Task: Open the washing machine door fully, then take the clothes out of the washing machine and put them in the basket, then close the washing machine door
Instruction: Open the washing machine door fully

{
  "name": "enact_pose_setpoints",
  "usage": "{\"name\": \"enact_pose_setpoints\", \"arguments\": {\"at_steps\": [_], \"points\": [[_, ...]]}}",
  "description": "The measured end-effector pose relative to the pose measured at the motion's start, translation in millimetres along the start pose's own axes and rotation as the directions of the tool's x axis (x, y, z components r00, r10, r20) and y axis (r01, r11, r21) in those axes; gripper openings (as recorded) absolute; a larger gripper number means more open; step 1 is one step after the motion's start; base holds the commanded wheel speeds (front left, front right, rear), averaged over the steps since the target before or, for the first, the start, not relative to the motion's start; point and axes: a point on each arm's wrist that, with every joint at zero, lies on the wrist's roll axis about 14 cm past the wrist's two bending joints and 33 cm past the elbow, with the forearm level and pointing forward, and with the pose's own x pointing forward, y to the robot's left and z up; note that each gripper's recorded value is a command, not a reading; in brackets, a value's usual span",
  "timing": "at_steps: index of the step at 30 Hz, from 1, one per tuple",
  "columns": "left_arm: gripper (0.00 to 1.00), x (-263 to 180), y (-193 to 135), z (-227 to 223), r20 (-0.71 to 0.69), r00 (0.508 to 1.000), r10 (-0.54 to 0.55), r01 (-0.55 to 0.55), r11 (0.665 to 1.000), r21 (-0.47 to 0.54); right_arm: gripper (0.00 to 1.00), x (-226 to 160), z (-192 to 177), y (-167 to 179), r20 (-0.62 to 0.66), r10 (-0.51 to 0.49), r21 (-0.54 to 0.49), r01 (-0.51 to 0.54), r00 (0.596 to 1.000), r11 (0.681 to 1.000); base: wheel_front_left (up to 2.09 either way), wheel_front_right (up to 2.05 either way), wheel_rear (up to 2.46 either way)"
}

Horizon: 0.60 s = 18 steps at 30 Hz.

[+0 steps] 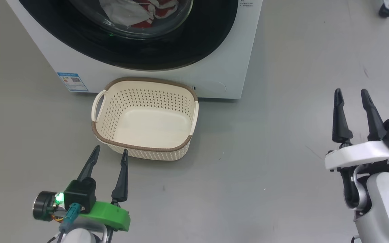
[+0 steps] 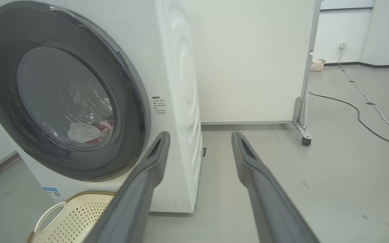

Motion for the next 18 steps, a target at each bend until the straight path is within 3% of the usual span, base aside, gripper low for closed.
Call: {"name": "enact_pose_setpoints", "arguments": {"at_steps": [1, 9, 14, 18], "points": [[1.00, 1, -1, -2, -0.004, 1.000, -0.004, 0.004, 1.000, -0.001, 0.00, 5, 2, 0, 0.007, 0.007, -0.004, -0.007, 1.000, 1.000, 0.00, 0.00, 0.00], [1.00, 11, 8, -13, -0.035, 0.999, 0.013, -0.013, 1.000, -0.001, 0.00, 54, 13, 8, 0.030, 0.076, 0.037, -0.077, 0.997, 0.996, 0.00, 0.00, 0.00], [1.00, 15, 12, -23, -0.062, 0.998, 0.018, -0.019, 1.000, -0.003, 0.00, 87, 18, 10, 0.009, 0.137, -0.050, -0.137, 0.990, 0.989, 0.00, 0.00, 0.00], [1.00, 22, 15, -29, -0.075, 0.997, 0.021, -0.021, 1.000, -0.005, 0.00, 115, 24, 17, 0.020, 0.159, -0.025, -0.159, 0.987, 0.987, 0.00, 0.00, 0.00]]}}
